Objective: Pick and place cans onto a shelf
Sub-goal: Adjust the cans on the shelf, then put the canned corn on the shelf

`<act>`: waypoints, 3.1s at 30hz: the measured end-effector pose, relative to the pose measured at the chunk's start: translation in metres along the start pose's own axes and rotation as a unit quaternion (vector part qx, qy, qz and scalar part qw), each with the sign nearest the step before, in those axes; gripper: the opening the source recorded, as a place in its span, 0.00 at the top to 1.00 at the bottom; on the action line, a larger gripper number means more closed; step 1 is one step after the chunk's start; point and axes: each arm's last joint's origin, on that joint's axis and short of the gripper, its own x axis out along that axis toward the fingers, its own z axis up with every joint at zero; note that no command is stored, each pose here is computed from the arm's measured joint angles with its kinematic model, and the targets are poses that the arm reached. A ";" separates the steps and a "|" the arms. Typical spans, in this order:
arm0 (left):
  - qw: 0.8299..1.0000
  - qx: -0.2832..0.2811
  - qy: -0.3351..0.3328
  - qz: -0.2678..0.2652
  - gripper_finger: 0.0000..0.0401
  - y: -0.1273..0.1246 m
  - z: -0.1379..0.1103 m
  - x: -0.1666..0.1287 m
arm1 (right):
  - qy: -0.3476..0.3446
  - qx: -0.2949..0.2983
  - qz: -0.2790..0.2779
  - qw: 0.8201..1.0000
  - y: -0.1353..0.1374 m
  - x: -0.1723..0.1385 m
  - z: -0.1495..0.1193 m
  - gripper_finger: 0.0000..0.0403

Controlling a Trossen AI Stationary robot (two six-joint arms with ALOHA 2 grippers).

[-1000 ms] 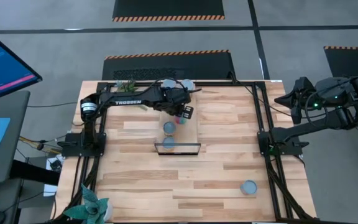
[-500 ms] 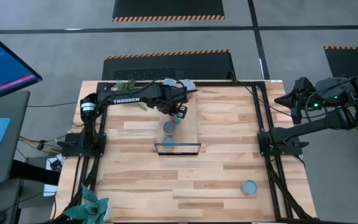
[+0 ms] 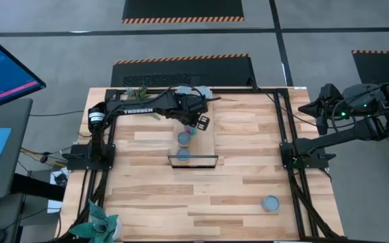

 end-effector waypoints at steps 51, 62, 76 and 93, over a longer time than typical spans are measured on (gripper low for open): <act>0.997 0.030 0.017 0.070 0.89 0.010 -0.006 -0.008 | 0.005 0.000 0.010 1.000 0.001 0.000 0.000 0.93; 0.965 0.249 -0.069 0.036 0.89 -0.023 -0.006 -0.071 | 0.034 -0.041 -0.006 0.999 0.005 0.017 -0.006 0.94; 0.922 0.363 -0.044 0.128 0.89 -0.017 -0.065 -0.119 | 0.225 -0.066 0.074 0.969 0.042 0.125 -0.044 0.91; 0.897 0.406 -0.105 0.139 0.89 -0.017 -0.096 -0.152 | 0.449 -0.048 0.202 0.869 0.091 0.191 -0.120 0.62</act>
